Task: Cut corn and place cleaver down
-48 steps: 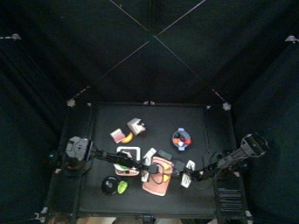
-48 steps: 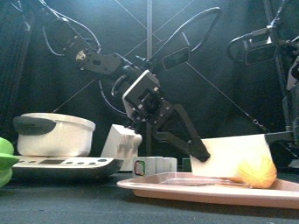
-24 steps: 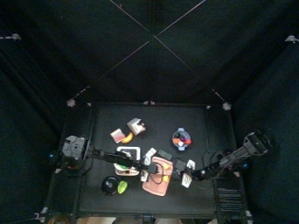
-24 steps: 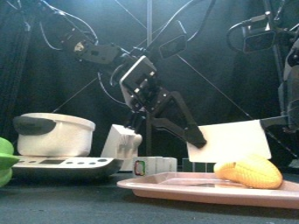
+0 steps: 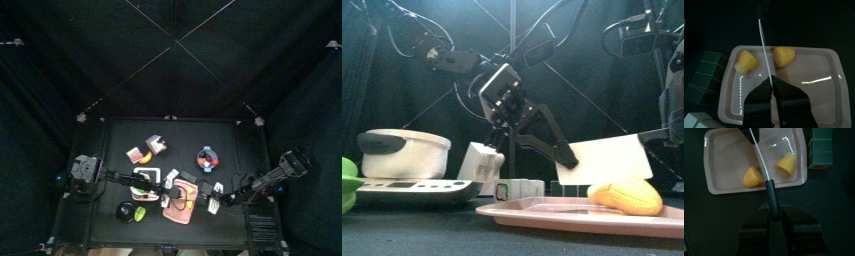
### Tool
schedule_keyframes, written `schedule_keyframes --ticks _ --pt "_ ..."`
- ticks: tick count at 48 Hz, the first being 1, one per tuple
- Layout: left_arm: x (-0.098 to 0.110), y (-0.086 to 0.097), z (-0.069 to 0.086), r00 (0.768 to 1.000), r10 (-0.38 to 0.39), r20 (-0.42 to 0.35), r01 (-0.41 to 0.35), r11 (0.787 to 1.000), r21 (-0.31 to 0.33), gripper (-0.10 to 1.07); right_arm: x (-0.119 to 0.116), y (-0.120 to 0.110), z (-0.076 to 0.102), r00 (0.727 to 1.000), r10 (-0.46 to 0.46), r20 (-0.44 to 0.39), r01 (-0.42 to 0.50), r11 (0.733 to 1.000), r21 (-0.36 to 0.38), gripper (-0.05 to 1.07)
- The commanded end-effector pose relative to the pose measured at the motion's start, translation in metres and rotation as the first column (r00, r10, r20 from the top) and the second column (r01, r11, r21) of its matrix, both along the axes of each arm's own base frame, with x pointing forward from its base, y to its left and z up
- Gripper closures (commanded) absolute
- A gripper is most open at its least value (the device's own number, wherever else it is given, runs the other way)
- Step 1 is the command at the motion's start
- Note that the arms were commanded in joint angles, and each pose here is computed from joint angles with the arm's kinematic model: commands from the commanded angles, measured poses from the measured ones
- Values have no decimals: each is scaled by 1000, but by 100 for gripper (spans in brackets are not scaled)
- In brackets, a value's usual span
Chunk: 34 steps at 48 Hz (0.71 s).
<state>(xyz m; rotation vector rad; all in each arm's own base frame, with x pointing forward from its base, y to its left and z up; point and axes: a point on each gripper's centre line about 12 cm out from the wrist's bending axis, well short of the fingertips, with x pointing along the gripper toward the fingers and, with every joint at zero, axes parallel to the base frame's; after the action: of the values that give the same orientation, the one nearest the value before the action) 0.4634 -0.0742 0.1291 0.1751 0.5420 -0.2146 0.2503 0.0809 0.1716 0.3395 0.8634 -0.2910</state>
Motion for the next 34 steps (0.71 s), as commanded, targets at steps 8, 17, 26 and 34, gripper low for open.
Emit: schedule_keyframes --ticks 8,17,26,34 --pt "9 -10 49 990 -18 137 21 999 -23 38 3 -6 31 995 -23 102 19 999 42 69" --pt "8 -9 59 983 -13 184 20 999 -40 15 -7 -8 29 995 -44 91 37 996 82 70" --pt "-1 -3 73 965 -5 262 21 998 -58 10 -14 -8 24 996 -59 66 52 993 107 70" --pt "-21 15 88 936 29 352 1 996 -85 10 -15 -11 22 995 -81 52 76 992 101 70"
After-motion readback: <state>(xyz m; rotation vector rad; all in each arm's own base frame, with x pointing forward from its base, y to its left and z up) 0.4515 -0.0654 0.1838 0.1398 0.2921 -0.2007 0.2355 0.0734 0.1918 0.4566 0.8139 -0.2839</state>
